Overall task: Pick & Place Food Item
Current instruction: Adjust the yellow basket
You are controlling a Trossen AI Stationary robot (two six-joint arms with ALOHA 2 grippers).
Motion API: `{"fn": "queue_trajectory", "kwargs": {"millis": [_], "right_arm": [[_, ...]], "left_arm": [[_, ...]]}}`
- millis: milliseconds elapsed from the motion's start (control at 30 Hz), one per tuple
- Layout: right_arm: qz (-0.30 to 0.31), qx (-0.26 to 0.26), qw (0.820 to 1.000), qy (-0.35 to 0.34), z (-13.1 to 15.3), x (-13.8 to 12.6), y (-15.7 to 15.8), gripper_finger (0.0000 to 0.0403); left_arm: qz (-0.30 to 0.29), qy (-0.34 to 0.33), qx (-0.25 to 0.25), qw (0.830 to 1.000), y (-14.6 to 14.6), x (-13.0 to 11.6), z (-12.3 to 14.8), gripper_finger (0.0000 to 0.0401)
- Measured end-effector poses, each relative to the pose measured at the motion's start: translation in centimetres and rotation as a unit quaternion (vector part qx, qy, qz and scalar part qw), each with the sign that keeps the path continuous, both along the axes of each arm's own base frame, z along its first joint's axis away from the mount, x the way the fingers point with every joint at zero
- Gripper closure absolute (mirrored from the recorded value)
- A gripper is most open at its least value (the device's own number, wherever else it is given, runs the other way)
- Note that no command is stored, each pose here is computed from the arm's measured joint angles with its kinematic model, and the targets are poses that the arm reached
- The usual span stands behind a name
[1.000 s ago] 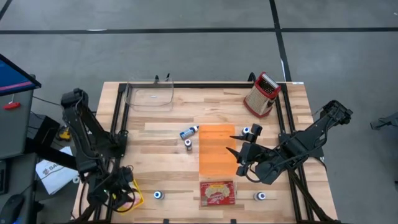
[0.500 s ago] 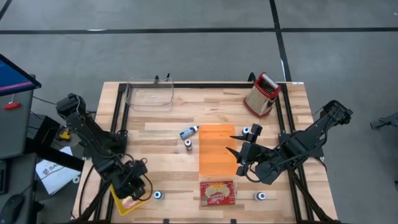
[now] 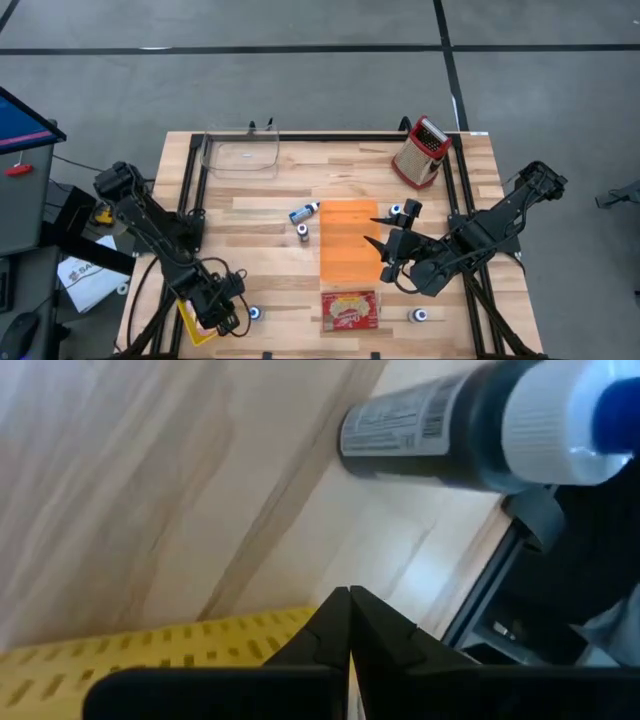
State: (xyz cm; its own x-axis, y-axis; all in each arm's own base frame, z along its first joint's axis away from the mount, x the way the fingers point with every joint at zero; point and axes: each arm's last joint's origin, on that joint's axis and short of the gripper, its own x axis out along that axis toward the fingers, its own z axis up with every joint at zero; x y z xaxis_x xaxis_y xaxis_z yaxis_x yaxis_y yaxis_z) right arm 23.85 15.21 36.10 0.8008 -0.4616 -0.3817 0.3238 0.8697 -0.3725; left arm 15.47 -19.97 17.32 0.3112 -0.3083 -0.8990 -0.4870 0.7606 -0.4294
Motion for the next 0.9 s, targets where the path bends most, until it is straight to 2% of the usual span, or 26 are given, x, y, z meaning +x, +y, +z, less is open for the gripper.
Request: {"fn": "queue_trajectory", "kwargs": {"millis": [233, 733, 900], "right_arm": [[-0.001, 0.000, 1.000, -0.001, 0.0, 0.0, 0.0, 0.0214], [-0.002, 0.001, 1.000, -0.002, 0.0, 0.0, 0.0, 0.0214], [-0.002, 0.001, 1.000, -0.002, 0.0, 0.0, 0.0, 0.0214]], "left_arm": [[-0.012, 0.010, -0.014, 1.000, -0.2, -0.4, 0.2, 0.0400], [-0.055, 0.075, -0.070, 0.993, -1.4, -1.8, 0.3, 0.0401], [-0.079, 0.062, -0.090, 0.991, -2.0, -2.2, 0.7, 0.0401]]}}
